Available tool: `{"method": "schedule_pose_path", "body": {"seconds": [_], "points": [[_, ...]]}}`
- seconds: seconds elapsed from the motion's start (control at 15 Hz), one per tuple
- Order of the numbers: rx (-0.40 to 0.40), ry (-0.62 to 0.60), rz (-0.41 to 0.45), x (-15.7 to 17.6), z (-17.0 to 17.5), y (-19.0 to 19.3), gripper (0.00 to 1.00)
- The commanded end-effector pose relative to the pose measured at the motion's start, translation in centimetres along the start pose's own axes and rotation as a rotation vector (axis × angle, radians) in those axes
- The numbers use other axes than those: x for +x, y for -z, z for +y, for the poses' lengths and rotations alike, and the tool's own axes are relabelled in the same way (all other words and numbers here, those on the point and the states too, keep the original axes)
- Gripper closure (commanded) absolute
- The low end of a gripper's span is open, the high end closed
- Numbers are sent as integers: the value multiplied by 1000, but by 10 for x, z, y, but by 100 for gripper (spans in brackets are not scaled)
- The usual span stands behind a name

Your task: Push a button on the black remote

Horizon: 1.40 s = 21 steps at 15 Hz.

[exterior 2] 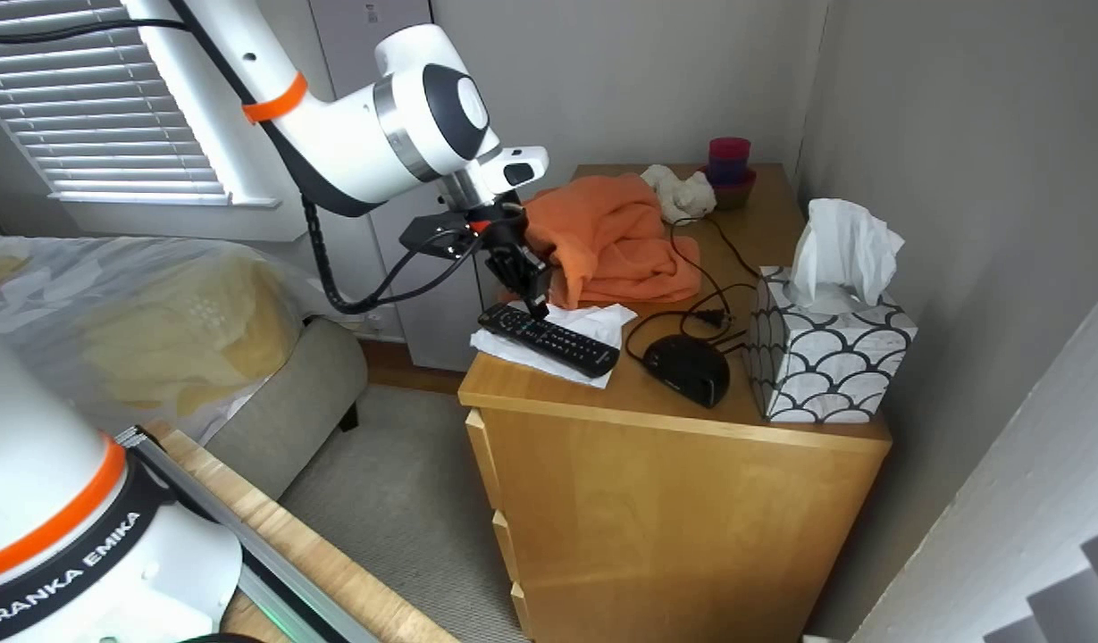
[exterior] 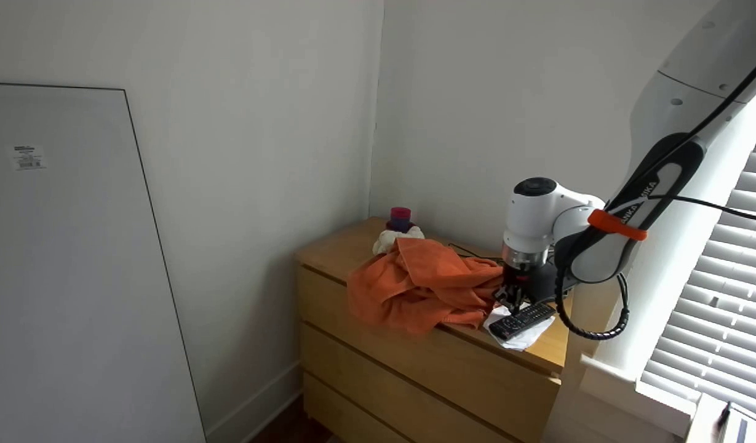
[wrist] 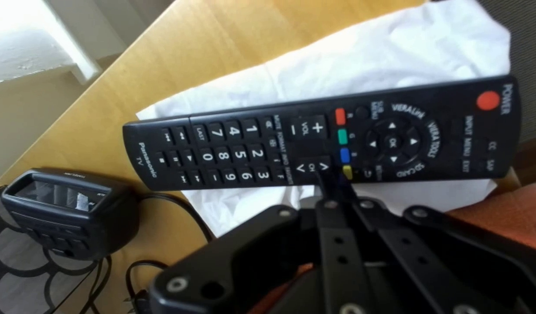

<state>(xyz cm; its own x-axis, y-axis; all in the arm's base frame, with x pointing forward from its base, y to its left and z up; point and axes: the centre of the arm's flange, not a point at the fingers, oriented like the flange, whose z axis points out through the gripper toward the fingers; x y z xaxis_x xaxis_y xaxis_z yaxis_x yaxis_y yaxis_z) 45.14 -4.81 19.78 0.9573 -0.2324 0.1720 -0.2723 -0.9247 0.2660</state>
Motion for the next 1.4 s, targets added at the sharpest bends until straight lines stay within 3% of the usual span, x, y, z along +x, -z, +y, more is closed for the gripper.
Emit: {"method": "schedule_pose_path", "body": {"seconds": [0.0, 1.33], "points": [[-18, -15, -4, -3, -5, -3, 100], [-48, -24, -38, -2, -10, -26, 100]]}}
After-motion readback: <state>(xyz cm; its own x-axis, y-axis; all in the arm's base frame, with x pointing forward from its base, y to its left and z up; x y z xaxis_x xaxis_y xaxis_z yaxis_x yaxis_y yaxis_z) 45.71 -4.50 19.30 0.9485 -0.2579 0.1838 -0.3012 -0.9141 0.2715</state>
